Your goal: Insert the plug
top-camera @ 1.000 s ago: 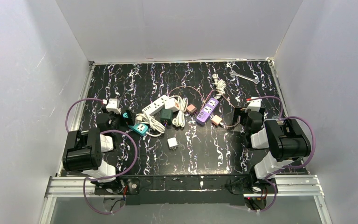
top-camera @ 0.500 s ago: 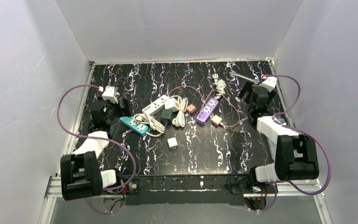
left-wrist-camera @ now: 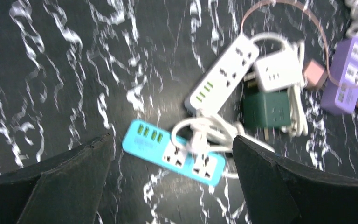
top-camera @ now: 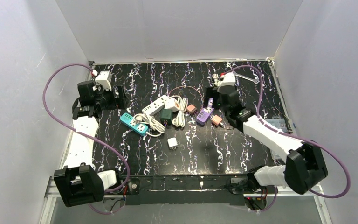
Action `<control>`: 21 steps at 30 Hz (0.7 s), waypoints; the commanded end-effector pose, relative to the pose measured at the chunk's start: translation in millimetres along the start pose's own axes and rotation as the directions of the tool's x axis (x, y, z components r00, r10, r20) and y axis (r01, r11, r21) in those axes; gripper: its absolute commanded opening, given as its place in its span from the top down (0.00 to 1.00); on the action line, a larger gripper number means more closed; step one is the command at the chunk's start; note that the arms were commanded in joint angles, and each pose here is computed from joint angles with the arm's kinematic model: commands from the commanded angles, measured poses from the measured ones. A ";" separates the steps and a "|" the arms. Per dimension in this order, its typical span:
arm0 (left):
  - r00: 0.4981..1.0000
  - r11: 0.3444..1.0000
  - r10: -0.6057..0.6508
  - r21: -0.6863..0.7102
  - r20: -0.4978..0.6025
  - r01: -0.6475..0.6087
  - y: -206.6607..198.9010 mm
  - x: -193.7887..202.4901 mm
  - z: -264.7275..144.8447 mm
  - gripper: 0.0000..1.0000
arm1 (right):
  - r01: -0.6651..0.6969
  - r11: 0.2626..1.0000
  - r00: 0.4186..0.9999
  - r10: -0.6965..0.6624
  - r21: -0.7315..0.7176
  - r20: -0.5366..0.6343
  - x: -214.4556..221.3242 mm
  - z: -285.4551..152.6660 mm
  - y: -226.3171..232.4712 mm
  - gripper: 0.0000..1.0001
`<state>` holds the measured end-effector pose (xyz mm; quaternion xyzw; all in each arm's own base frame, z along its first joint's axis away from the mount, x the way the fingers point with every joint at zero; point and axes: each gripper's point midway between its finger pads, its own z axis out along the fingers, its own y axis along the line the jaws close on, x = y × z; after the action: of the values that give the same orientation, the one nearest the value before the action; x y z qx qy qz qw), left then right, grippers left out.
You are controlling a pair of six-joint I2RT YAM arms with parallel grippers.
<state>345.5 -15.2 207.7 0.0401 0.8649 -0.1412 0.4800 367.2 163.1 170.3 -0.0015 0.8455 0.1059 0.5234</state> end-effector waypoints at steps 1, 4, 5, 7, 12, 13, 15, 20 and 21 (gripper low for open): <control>0.970 0.999 -0.025 0.038 -0.240 0.035 -8.1 56.2 -13.9 0.01 | 0.153 0.988 0.988 -0.152 -0.038 0.019 2.8 -29.1 52.2 0.00; 0.952 0.997 -0.022 0.067 -0.307 0.044 -11.8 69.1 -16.9 0.01 | 0.256 0.960 0.966 -0.259 -0.116 -0.016 36.8 -40.8 102.1 0.00; 0.947 0.997 -0.019 0.070 -0.321 0.043 -11.6 72.6 -17.4 0.01 | 0.285 0.947 0.956 -0.291 -0.145 -0.024 48.9 -44.5 117.9 0.00; 0.941 0.997 -0.010 0.067 -0.339 0.035 -10.1 77.4 -17.8 0.01 | 0.343 0.920 0.934 -0.356 -0.189 -0.037 71.0 -50.3 146.7 0.00; 0.929 0.998 -0.011 0.058 -0.369 0.034 -6.8 87.3 -17.3 0.01 | 0.466 0.841 0.870 -0.492 -0.274 -0.029 105.9 -52.5 207.7 0.00; 0.924 0.998 -0.015 0.050 -0.383 0.037 -4.8 90.2 -16.3 0.01 | 0.473 0.831 0.866 -0.499 -0.294 -0.017 104.6 -52.0 222.6 0.03; 0.910 0.999 -0.022 0.036 -0.415 0.041 -0.4 96.4 -13.8 0.01 | 0.491 0.810 0.853 -0.521 -0.320 -0.010 107.2 -45.5 241.9 0.04; 0.884 0.999 -0.038 -0.010 -0.465 0.038 13.4 101.4 -4.4 0.01 | 0.553 0.747 0.809 -0.588 -0.370 0.022 113.4 -21.1 285.7 0.05; 0.882 0.999 -0.040 -0.014 -0.470 0.038 14.8 100.8 -3.1 0.02 | 0.568 0.732 0.797 -0.603 -0.377 0.030 114.9 -15.8 293.4 0.06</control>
<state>286.4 -15.7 116.4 0.0541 0.9512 -0.1530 0.2625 252.0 426.3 113.7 -0.3426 0.8147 0.0878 0.4594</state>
